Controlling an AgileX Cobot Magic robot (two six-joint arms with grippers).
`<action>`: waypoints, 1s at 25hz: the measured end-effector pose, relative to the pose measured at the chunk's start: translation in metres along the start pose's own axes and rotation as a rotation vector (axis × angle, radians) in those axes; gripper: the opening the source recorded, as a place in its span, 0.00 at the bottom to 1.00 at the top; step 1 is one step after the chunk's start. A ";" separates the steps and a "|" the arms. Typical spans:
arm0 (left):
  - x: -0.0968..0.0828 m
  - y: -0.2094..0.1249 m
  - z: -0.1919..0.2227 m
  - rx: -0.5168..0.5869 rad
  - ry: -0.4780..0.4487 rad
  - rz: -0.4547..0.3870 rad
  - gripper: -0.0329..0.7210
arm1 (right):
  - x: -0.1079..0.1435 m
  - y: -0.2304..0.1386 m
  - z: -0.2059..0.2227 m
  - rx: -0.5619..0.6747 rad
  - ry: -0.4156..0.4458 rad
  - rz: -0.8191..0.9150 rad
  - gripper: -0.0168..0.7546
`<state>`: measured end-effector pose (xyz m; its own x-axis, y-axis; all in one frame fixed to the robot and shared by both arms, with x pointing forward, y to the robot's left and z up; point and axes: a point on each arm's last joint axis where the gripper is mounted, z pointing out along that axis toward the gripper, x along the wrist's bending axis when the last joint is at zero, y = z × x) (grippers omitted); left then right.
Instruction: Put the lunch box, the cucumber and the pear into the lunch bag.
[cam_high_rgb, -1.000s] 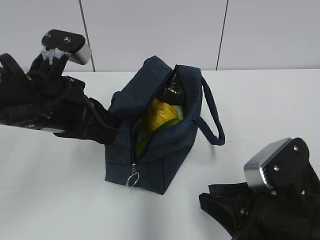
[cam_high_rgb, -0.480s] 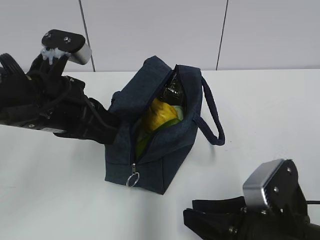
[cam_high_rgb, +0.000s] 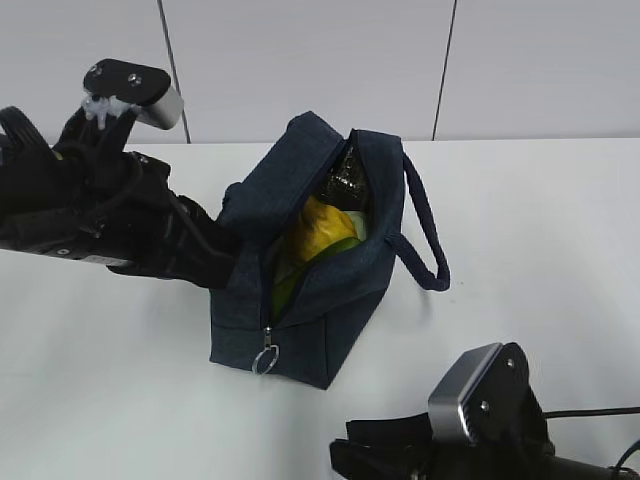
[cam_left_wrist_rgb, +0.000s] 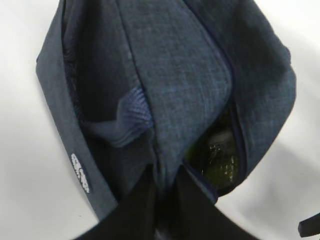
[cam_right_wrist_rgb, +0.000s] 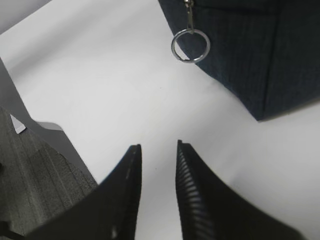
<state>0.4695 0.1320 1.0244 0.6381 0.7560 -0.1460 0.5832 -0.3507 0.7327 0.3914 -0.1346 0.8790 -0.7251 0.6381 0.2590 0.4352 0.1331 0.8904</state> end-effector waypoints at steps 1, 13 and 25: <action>0.000 0.000 0.000 0.000 0.000 0.000 0.05 | 0.000 0.001 0.002 -0.006 0.001 -0.017 0.28; 0.000 0.002 0.000 -0.027 0.003 -0.041 0.05 | -0.003 0.030 0.032 -0.071 -0.012 -0.155 0.34; 0.000 0.004 0.000 -0.042 0.000 -0.076 0.05 | -0.012 0.041 0.051 -0.014 -0.106 -0.279 0.34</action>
<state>0.4717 0.1307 1.0271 0.5930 0.7794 -0.2021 0.6082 -0.2691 0.7468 0.4452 -0.0987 0.8931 -0.7553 0.6544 -0.0362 0.2193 0.3043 0.9270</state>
